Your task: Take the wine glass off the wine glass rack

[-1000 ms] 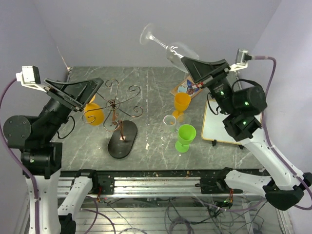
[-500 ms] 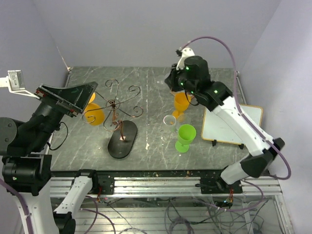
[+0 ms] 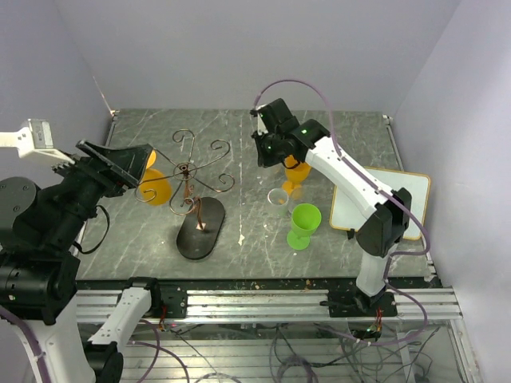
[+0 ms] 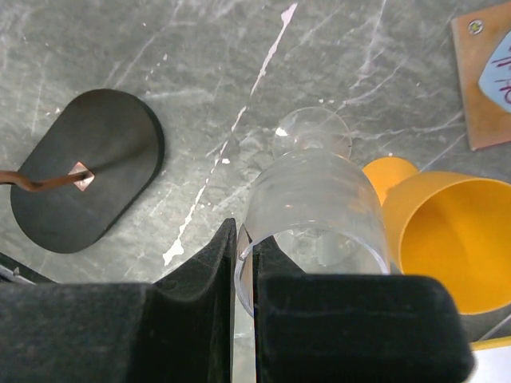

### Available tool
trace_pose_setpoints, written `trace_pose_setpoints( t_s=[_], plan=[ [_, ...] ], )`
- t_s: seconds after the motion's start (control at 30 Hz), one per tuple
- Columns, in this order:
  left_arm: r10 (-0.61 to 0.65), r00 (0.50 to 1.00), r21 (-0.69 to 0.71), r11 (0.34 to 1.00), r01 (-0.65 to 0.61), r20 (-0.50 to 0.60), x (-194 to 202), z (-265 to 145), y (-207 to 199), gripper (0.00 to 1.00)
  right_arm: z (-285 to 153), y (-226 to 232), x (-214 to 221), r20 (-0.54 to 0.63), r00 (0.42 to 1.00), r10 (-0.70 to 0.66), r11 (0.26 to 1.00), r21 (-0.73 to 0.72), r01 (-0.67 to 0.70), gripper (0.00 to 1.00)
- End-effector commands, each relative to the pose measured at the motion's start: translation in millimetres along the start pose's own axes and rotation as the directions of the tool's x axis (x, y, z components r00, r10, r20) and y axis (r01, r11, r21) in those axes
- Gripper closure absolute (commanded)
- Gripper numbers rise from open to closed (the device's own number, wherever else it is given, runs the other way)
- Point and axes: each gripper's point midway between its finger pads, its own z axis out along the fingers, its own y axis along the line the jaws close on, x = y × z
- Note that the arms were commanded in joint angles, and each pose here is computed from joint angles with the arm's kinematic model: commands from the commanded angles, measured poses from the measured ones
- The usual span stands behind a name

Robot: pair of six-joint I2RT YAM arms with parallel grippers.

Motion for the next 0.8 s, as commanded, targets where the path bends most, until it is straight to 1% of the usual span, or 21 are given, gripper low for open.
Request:
trace_pose_setpoints(
  t_s=[0.0,0.23,0.4,0.5,0.6,0.67,0.77],
  plan=[
    [0.051,0.998,-0.124,0.991,-0.056,-0.044,12,2,30,0.22,2,5,-4,-0.014,1.000,-0.022,0.999,-0.025,0.021,1.00],
    [0.055,0.996,-0.162,0.985,-0.065,-0.064,18,10,44,0.21,32,4,12,-0.065,0.997,-0.029,0.999,-0.022,0.027,1.00],
    [0.047,0.992,-0.153,0.986,-0.065,-0.113,24,33,49,0.21,44,5,19,-0.095,0.995,-0.031,0.999,-0.025,0.028,1.00],
    [0.057,0.993,-0.125,0.990,-0.070,-0.105,17,47,44,0.20,49,3,23,-0.106,0.994,-0.032,0.999,-0.017,0.030,1.00],
    [0.064,0.993,-0.130,0.989,-0.076,-0.099,11,63,46,0.20,52,3,25,-0.109,0.994,-0.029,0.999,-0.017,0.028,1.00],
    [0.073,0.993,-0.132,0.988,-0.085,-0.091,4,74,47,0.20,53,3,26,-0.110,0.993,-0.030,0.999,-0.018,0.028,0.95],
    [0.086,0.994,-0.176,0.980,-0.096,-0.061,-7,85,54,0.17,53,4,26,-0.109,0.994,-0.033,0.999,-0.024,0.030,0.86]
  ],
)
